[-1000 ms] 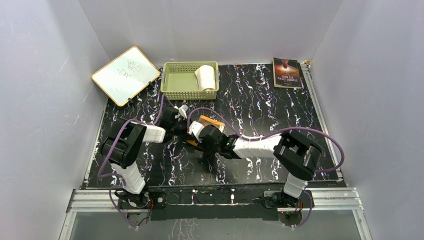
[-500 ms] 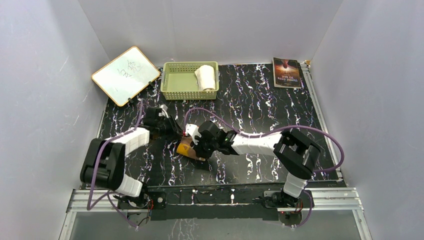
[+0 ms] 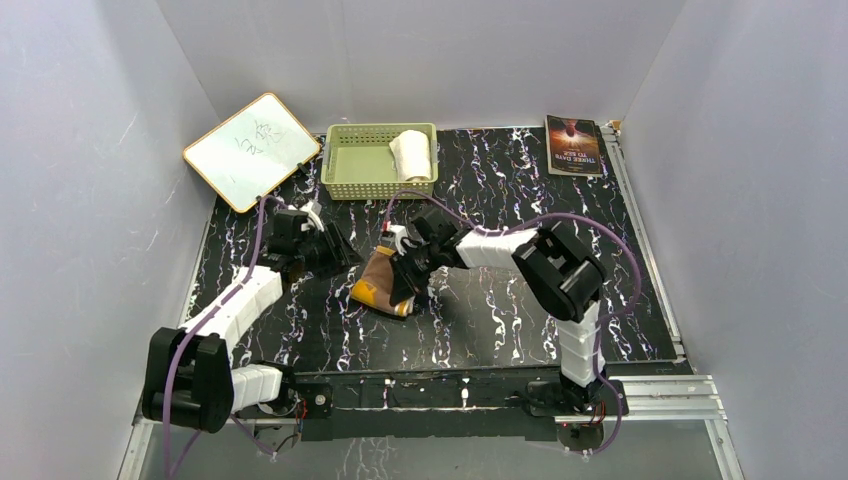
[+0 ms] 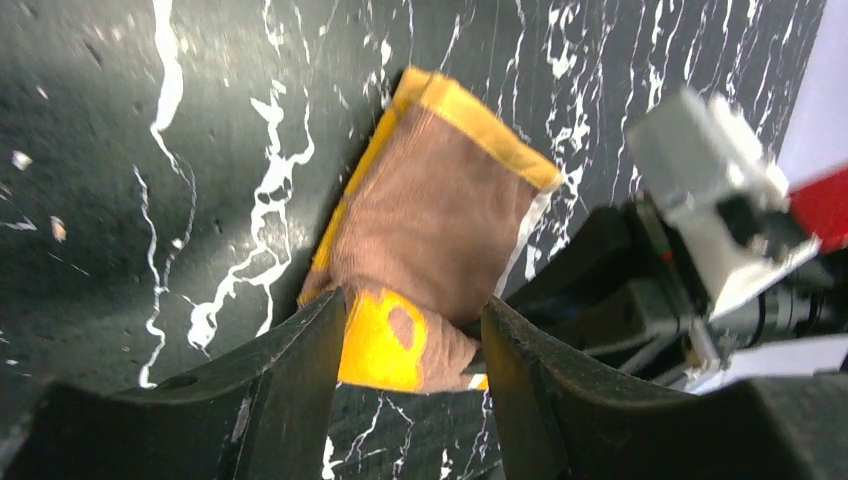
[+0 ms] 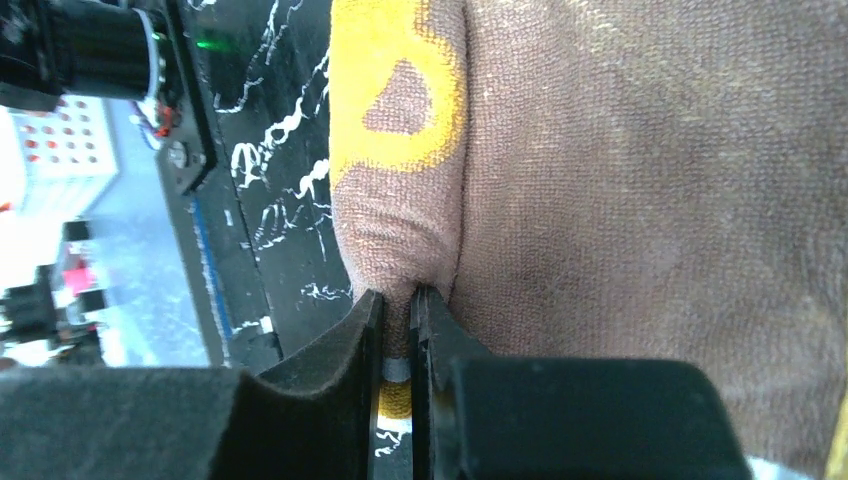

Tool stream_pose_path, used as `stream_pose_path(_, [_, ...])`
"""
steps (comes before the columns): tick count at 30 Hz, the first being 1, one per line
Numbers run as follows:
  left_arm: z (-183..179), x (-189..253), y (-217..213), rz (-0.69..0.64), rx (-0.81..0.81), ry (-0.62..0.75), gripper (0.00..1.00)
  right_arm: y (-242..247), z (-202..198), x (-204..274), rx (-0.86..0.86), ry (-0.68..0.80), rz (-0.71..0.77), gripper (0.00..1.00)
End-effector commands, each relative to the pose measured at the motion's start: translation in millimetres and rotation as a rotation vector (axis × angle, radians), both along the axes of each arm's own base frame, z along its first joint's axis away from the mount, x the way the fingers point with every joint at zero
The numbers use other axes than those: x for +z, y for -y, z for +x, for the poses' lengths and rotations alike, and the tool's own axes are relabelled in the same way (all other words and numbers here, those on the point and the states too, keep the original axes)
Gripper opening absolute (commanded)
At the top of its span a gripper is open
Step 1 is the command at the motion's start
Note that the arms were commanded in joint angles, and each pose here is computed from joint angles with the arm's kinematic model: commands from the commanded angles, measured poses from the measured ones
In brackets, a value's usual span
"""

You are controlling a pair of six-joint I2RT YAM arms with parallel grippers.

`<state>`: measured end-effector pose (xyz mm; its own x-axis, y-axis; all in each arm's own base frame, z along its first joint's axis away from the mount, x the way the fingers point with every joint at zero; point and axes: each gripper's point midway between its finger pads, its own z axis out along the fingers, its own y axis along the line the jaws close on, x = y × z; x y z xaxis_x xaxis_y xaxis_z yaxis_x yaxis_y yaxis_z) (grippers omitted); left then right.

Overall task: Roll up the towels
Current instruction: Roll the towel at the center of the board.

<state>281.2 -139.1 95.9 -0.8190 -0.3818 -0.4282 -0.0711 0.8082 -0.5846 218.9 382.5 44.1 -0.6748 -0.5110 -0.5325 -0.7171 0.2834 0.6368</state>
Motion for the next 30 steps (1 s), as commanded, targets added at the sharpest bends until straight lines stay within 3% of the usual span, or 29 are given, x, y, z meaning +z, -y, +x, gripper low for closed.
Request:
stream_pose_path(1, [-19,-5,16,-0.124,-0.038,-0.042,0.51,1,3,-6,-0.007,-0.197,0.017,0.05])
stream_pose_path(4, [-22,-2,27,-0.2,-0.062,-0.037,0.47,8,6,-24,-0.041,-0.313,-0.001,0.0])
stream_pose_path(13, [-26,-3,38,-0.271,-0.111,-0.054,0.36,28,-1,-82,-0.144,-0.505,-0.141,0.03])
stream_pose_path(22, [-22,-27,46,-0.335,-0.108,-0.074,0.3,34,-2,-93,-0.166,-0.501,-0.178,0.04])
stream_pose_path(30, [-24,-82,36,-0.244,-0.08,-0.167,0.24,39,-1,-98,-0.176,-0.473,-0.214,0.09])
